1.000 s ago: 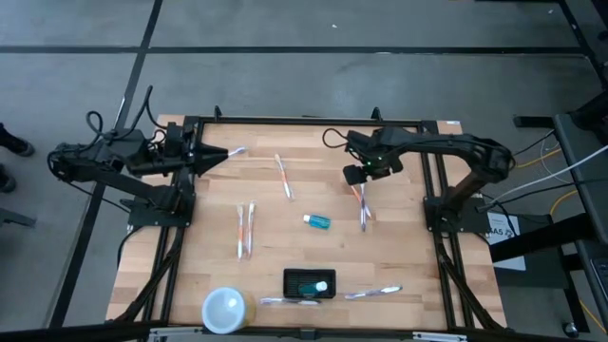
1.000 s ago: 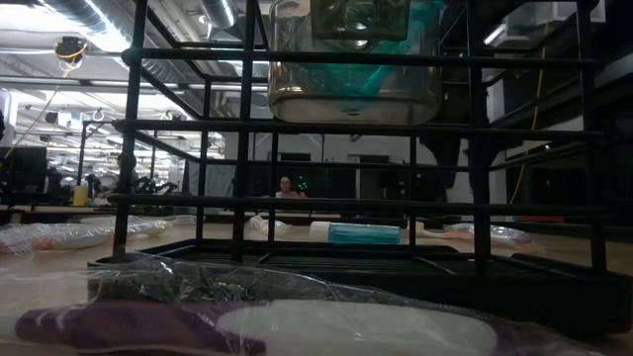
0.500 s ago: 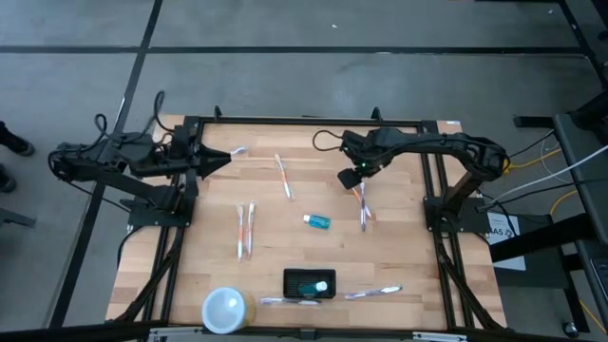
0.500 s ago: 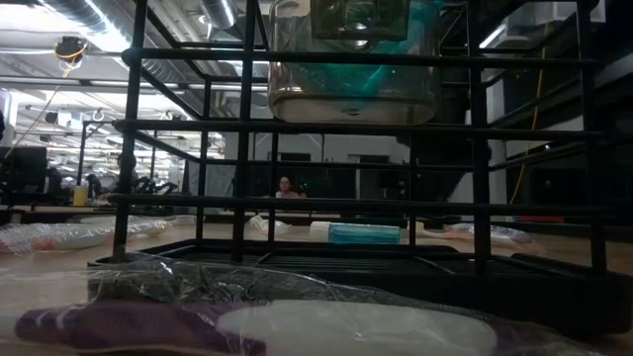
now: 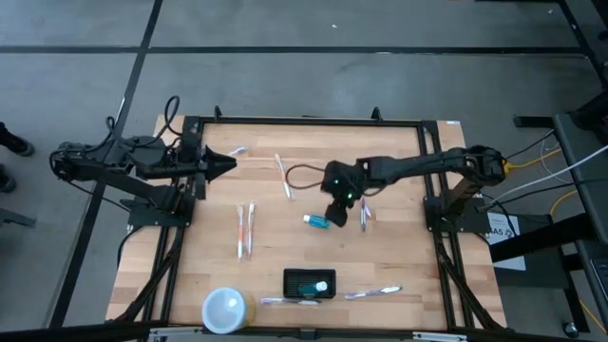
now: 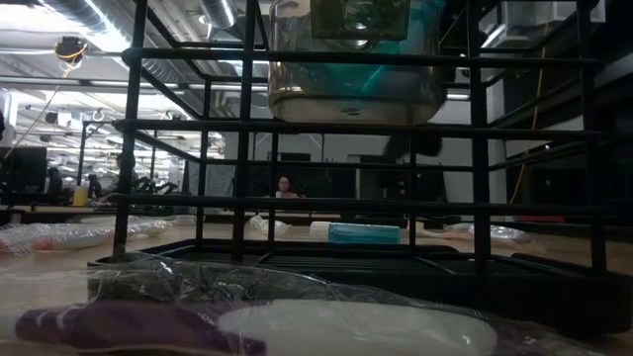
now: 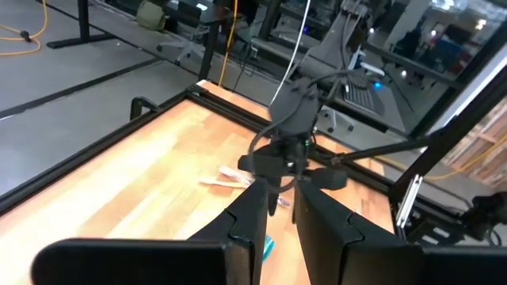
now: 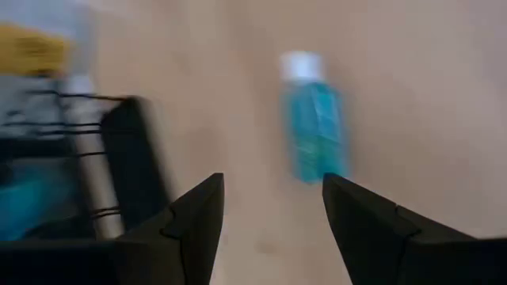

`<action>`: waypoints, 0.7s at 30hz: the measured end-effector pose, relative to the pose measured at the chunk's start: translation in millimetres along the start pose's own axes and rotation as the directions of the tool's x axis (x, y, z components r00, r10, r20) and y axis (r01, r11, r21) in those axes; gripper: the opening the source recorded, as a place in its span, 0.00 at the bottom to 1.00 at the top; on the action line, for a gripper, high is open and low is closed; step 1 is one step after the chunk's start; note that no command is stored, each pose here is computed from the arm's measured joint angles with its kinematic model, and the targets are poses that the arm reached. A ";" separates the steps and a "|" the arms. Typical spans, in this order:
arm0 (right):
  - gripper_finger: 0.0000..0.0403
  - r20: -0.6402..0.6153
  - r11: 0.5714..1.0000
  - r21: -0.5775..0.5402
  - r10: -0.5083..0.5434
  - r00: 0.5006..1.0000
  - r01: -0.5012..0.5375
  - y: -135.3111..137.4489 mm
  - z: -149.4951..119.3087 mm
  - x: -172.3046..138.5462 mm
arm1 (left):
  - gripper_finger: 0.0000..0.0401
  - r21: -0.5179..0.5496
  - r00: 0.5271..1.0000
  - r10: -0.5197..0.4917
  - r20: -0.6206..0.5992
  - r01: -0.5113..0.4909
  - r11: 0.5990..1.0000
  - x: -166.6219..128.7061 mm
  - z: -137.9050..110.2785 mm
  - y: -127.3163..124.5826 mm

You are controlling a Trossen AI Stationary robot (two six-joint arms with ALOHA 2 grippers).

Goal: Pick & Place toothbrushing station
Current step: Put the mouthwash into the mesh organizer

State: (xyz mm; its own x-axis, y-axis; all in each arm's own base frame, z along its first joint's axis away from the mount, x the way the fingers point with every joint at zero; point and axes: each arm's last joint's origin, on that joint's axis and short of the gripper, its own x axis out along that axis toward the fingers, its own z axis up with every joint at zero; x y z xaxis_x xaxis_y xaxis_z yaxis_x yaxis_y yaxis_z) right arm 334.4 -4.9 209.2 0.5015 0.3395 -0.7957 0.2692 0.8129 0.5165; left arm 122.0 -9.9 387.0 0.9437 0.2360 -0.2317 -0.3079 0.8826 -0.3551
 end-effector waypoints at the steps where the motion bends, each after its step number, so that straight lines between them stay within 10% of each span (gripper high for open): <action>1: 0.54 0.020 1.000 -0.015 0.011 1.000 -0.011 3.0 1.3 0.8 | 0.15 0.005 1.000 0.001 -0.004 -0.001 1.000 1.1 -0.3 -0.4; 21: 0.54 -0.130 0.977 -0.191 -0.122 0.984 0.096 0.9 51.9 71.1 | 0.15 -0.006 0.998 -0.047 -0.042 0.047 0.999 4.2 -2.2 -2.9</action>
State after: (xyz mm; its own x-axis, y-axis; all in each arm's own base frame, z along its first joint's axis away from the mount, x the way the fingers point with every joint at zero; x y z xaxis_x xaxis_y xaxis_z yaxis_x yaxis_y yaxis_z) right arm 413.0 -4.7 169.5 0.3532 0.2963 -0.8874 0.1539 0.9172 0.3675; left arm 126.5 -12.4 385.1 0.9513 0.1764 -0.2529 -0.2638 0.8903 -0.3713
